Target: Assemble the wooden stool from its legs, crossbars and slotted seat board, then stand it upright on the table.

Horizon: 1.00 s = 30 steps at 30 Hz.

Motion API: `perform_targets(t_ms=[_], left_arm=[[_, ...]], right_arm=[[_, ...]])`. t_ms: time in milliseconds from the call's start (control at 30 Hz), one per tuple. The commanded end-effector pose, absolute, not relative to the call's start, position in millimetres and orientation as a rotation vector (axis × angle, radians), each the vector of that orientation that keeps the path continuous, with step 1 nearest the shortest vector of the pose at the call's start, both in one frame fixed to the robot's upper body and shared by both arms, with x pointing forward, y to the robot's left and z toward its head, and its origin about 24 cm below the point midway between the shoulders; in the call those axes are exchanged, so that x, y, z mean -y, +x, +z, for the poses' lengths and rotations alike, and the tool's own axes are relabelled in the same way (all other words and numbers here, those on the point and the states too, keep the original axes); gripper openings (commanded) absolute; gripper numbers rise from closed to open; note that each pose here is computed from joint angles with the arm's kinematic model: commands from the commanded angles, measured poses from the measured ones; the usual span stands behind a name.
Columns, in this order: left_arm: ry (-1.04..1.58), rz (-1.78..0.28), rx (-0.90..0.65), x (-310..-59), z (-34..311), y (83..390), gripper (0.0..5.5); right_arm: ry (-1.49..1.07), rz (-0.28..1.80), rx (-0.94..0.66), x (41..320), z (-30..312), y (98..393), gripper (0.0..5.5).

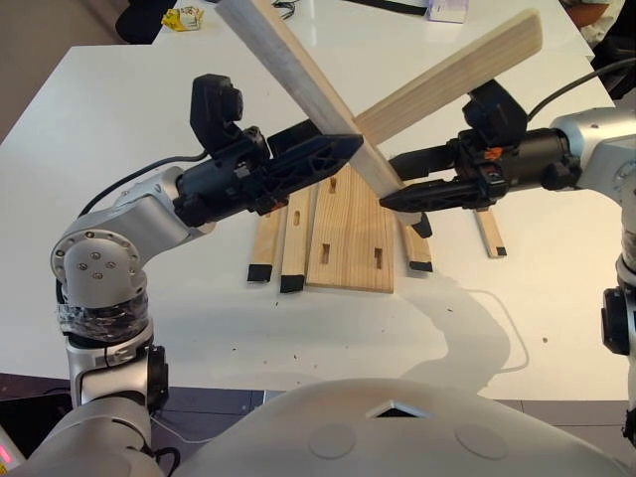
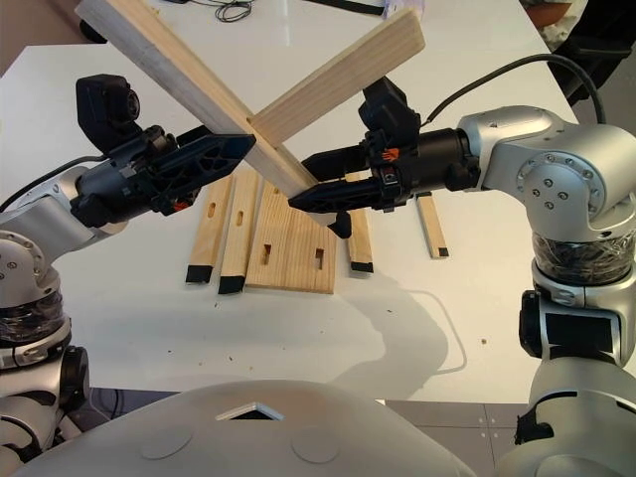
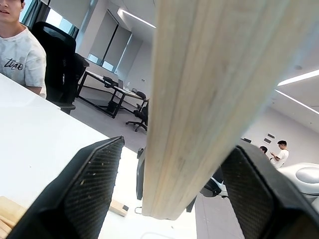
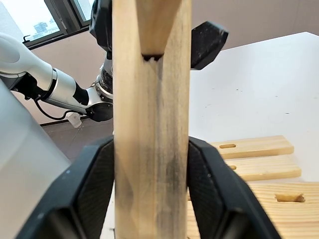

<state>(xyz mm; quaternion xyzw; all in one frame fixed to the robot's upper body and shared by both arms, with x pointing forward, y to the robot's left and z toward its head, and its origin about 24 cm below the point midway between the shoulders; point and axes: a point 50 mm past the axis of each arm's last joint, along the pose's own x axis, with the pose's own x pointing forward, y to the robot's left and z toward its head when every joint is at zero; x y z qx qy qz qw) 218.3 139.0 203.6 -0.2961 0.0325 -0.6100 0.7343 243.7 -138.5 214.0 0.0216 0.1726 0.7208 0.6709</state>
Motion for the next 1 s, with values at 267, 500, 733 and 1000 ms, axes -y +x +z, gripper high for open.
perform_targets(t_ms=[267, 500, 733, 1000], left_arm=[[-0.613, -1.403, -0.093, -135.1, 207.0, 211.9, 3.35], [-0.602, -1.415, -0.097, -135.9, 203.7, 210.6, 3.35], [-0.602, -1.396, -0.078, -136.7, 205.2, 215.3, 3.35], [-0.597, -1.400, -0.069, -137.7, 205.4, 214.4, 3.08]], right_arm=[[-0.023, 1.659, -0.400, 138.9, 218.9, 245.4, 2.07], [-0.039, 1.676, -0.393, 139.2, 221.8, 245.6, 2.07], [-0.048, 1.697, -0.412, 138.2, 217.3, 241.8, 2.07], [-0.042, 1.692, -0.406, 137.4, 216.3, 242.7, 2.07]])
